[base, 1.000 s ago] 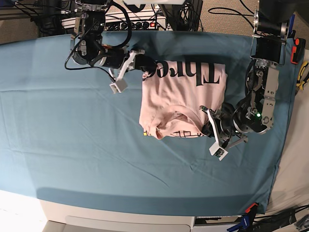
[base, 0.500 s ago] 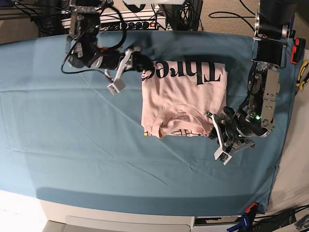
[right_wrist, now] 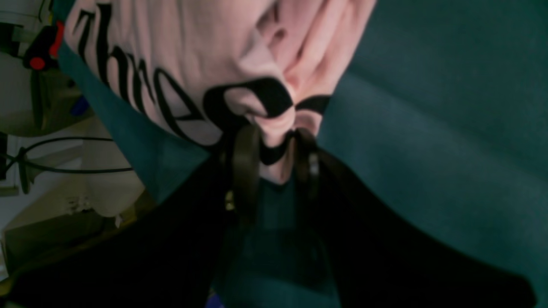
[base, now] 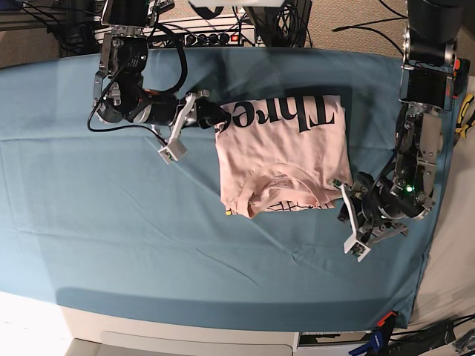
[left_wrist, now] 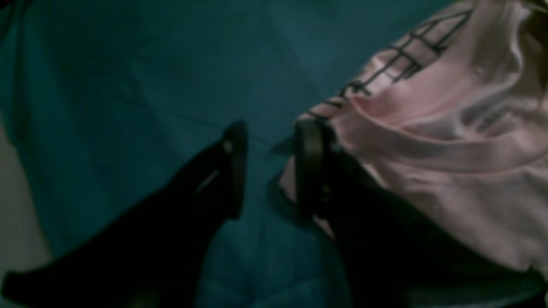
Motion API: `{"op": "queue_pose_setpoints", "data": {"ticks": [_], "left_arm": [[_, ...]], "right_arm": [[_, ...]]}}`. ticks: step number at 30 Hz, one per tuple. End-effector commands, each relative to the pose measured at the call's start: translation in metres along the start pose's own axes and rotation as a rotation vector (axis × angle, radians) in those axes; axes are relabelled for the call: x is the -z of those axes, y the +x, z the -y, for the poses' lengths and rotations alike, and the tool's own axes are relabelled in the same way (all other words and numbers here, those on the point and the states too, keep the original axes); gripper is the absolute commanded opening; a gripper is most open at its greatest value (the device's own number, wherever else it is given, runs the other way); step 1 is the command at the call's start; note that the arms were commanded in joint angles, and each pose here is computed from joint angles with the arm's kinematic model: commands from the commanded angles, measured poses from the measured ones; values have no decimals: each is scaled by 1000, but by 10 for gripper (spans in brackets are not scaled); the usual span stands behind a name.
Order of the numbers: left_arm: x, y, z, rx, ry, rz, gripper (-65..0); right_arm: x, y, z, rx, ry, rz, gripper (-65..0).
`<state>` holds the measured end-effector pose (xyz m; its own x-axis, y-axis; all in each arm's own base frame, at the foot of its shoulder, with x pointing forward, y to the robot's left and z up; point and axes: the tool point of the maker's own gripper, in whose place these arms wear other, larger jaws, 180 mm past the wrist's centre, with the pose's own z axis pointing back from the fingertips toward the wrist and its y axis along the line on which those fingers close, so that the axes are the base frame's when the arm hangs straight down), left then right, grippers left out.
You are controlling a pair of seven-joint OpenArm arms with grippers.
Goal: Fold the T-shirt properly
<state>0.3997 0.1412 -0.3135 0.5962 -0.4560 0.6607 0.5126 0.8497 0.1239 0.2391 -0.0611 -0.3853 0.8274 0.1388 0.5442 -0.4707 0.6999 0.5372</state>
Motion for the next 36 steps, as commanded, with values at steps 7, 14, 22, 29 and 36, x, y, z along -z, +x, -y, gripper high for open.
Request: {"op": "queue_pose_setpoints", "data": {"ticks": [7,14,22,29,36], "left_arm": [[-8,17,-9,9,16,46,-452],[-10,13,-12,10,20,33,-452],[-14,8,-21,18,40,18,-452],[-16,-1,-29,14,59,-18,-452],[-44,-12,-59,48,155,-68,-459]], "right_arm": [[0,-16,-15,49,63,21,-500],[-10,-8,-21,35,92,61,-500],[-35,8,-16,-113,22,75,-490],[-103,28,38,-162,-266,136,-490],[-226,18,104,-90,-606,208,-490]]}}
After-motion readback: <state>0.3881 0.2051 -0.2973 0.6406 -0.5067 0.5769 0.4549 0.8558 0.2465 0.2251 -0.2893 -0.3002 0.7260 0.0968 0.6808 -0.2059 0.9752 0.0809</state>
